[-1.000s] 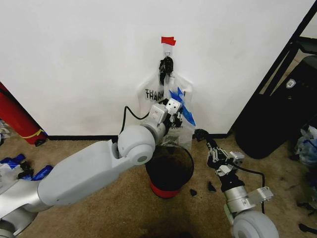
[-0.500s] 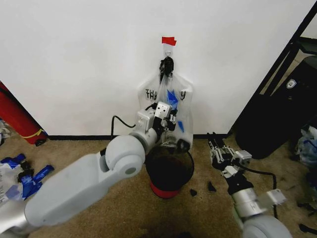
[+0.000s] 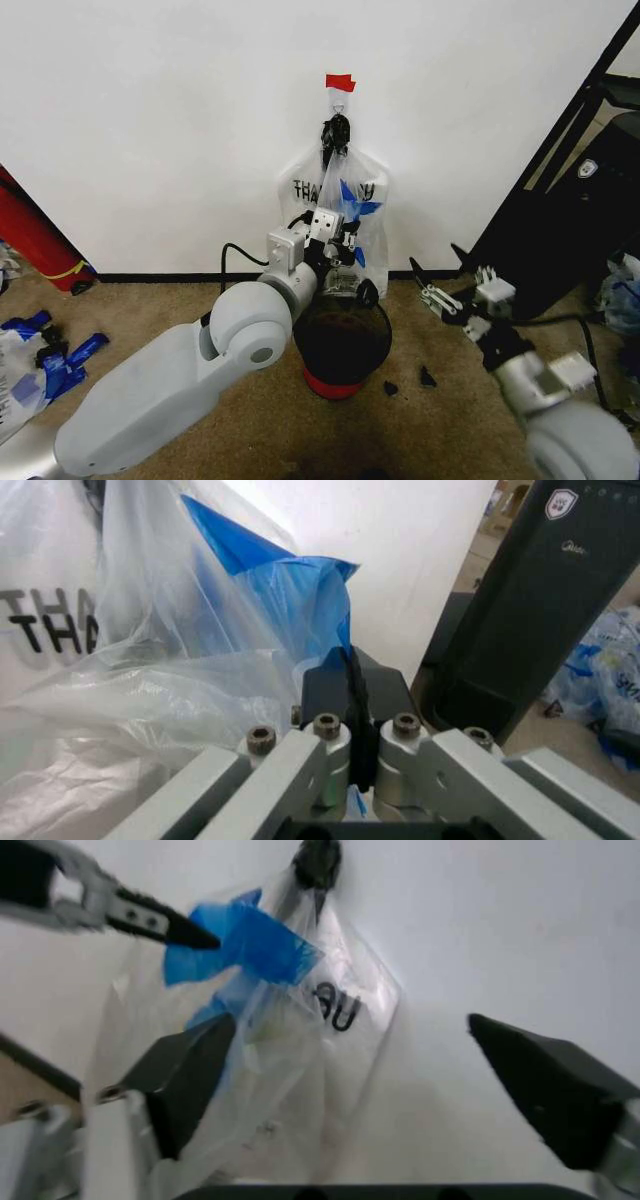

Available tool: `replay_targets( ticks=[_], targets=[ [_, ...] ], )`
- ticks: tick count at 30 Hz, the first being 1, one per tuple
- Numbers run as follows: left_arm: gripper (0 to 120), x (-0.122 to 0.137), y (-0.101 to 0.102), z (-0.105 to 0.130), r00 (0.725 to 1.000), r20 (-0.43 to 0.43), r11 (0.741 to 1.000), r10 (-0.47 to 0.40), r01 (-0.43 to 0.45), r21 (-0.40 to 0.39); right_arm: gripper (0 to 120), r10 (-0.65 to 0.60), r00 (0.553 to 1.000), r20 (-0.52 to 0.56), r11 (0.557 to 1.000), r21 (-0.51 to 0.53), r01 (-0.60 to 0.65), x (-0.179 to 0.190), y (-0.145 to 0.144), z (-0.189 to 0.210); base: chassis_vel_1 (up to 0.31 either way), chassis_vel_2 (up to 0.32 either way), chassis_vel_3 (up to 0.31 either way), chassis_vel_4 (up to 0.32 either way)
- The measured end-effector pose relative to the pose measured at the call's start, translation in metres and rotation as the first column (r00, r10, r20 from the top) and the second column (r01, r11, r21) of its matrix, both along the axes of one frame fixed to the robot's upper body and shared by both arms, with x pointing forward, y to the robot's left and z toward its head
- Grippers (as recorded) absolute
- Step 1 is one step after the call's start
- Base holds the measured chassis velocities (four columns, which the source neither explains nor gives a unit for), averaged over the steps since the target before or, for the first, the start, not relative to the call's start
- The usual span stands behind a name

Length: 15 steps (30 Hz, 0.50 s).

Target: Pick up the garbage bag from the wall and place it over the trash bin.

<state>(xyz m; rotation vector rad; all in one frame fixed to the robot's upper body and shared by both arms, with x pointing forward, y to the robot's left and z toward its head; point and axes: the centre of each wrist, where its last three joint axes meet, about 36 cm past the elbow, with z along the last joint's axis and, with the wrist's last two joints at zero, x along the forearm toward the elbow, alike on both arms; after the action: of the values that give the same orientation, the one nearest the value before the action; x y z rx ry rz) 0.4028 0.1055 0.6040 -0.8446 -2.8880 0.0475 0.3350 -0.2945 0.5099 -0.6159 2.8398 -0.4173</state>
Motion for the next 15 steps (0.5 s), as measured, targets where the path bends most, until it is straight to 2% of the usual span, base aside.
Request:
replay_targets(
  ticks=[1,6,9,15],
  targets=[
    [0,0.0,0.0,0.0,1.0,-0.001,1.0,0.001,-0.001,0.0,96,0.016,1.0,0.004,0.999,-0.033,-0.016,0.013,-0.006,0.0,0.0,0.0,0.0,0.0],
    [0,0.001,0.002,0.0,1.0,-0.001,1.0,0.008,-0.008,0.0,100,0.074,0.997,0.002,0.991,-0.113,-0.073,0.045,-0.01,-0.007,0.0,0.0,0.0,0.0],
    [0,0.0,0.006,0.004,1.0,0.005,1.0,0.014,-0.014,-0.007,100,0.141,0.99,0.022,0.975,-0.176,-0.135,0.067,0.0,-0.016,0.0,0.0,0.0,0.0],
    [0,-0.001,0.01,0.007,1.0,0.008,1.0,0.018,-0.018,-0.01,100,0.191,0.981,0.027,0.965,-0.187,-0.182,0.082,0.021,-0.026,0.0,0.0,0.0,0.0]
  ],
)
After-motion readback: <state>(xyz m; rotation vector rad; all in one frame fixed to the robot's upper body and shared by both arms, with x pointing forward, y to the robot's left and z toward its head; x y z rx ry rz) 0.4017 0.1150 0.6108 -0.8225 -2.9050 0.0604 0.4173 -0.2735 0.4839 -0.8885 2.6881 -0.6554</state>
